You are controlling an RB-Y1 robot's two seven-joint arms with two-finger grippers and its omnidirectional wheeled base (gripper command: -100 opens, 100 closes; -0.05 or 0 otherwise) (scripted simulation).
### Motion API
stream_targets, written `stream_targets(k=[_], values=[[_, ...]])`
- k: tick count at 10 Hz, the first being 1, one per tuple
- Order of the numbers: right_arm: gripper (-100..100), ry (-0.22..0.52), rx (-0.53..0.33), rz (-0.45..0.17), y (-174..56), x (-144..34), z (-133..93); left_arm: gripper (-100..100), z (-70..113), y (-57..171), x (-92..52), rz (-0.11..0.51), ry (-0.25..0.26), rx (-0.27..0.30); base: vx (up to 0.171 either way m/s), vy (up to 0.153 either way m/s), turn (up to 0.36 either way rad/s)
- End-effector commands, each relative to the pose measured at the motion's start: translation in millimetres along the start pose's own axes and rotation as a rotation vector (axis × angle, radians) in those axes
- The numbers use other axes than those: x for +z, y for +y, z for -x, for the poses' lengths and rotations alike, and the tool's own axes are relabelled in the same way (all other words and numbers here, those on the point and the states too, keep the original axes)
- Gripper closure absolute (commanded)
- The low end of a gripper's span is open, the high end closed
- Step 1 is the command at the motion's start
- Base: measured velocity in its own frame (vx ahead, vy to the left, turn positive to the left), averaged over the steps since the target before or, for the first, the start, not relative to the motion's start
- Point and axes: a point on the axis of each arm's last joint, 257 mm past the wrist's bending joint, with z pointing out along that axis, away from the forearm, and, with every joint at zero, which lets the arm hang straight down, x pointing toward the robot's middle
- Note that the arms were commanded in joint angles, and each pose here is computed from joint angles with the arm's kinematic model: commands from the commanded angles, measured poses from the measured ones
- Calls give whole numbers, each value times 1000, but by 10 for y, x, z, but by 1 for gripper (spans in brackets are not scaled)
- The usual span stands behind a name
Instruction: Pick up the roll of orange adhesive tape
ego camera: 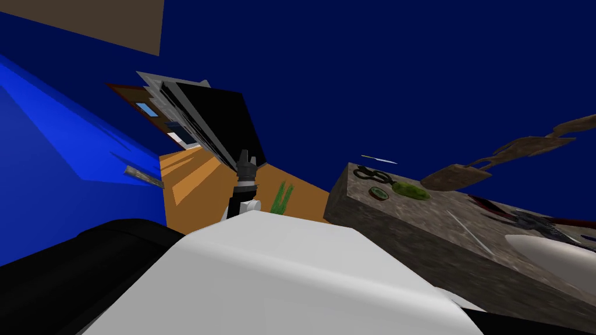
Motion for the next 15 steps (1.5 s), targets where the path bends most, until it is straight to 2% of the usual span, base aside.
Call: stream_targets(k=[1, 2, 3, 4, 6, 7, 8, 9, 10, 13, 14, 15], values=[[-100, 27, -16, -28, -129, -157, -66, 0, 0, 0, 0, 0, 0, 0, 0, 30, 0], [-100, 90, -58, -73, -370, -367, -251, 0, 0, 0, 0, 0, 0, 0, 26, 2, 91], [-100, 103, -67, -87, -448, -458, -259, 0, 0, 0, 0, 0, 0, 0, 25, 36, 102], [-100, 160, -107, -127, -664, -673, -399, 0, 0, 0, 0, 0, 0, 0, 52, 49, 249], [-100, 181, -120, -150, -785, -826, -410, 0, 0, 0, 0, 0, 0, 0, 7, 38, 42], [-100, 181, -120, -150, -785, -826, -410, 0, 0, 0, 0, 0, 0, 0, -6, 9, -18], [-100, 248, -167, -204, -1062, -1165, -507, 0, 0, 0, 0, 0, 0, 0, 43, -8, 146], [-100, 251, -168, -209, -1082, -1189, -513, 0, 0, 0, 0, 0, 0, 0, 49, -13, 162], [-100, 313, -211, -262, -1338, -1534, -577, 0, 0, 0, 0, 0, 0, 0, 51, -10, 164], [-100, 316, -212, -264, -1350, -1555, -574, 0, 0, 0, 0, 0, 0, 0, -3, 30, 8], [-100, 374, -253, -317, -1587, -1912, -601, 0, 0, 0, 0, 0, 0, 0, 37, 98, 254], [-100, 417, -287, -354, -1750, -2175, -602, 0, 0, 0, 0, 0, 0, 0, 105, 87, 331]])
